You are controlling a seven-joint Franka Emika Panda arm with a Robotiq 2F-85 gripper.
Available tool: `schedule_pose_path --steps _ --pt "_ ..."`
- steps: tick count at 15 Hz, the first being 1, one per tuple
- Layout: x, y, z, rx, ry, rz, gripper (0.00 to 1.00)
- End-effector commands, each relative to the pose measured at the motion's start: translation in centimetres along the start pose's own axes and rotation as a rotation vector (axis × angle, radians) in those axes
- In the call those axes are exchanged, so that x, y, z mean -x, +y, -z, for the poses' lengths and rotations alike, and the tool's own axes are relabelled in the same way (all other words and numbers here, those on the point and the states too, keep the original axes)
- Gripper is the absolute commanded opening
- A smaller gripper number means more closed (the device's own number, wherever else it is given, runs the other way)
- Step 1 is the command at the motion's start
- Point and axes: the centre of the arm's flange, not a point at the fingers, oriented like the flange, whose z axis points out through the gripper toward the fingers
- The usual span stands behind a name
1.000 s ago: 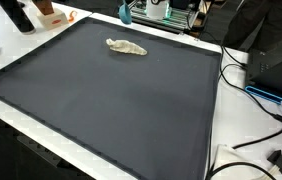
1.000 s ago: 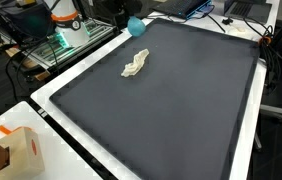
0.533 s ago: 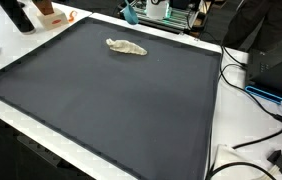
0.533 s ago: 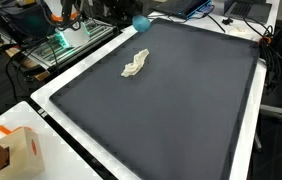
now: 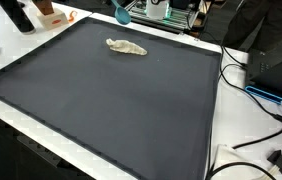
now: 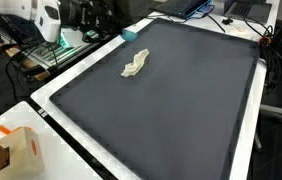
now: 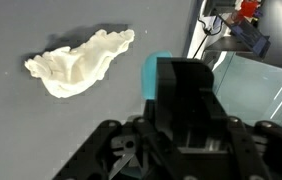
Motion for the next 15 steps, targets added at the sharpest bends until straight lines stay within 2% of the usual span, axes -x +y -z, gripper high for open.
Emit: schedule_pose_path --steps 1,7,12,15 --pt "0.5 3.6 0.8 -0.018 0.065 -0.152 0.25" --pt "0.8 7.1 0.4 0.003 0.157 -0.362 0.25" --pt "-0.3 8.9 -1.1 0.038 0.182 -0.487 0.25" --pt "-0.8 9.6 -2.1 0.091 0.173 -0.517 0.25"
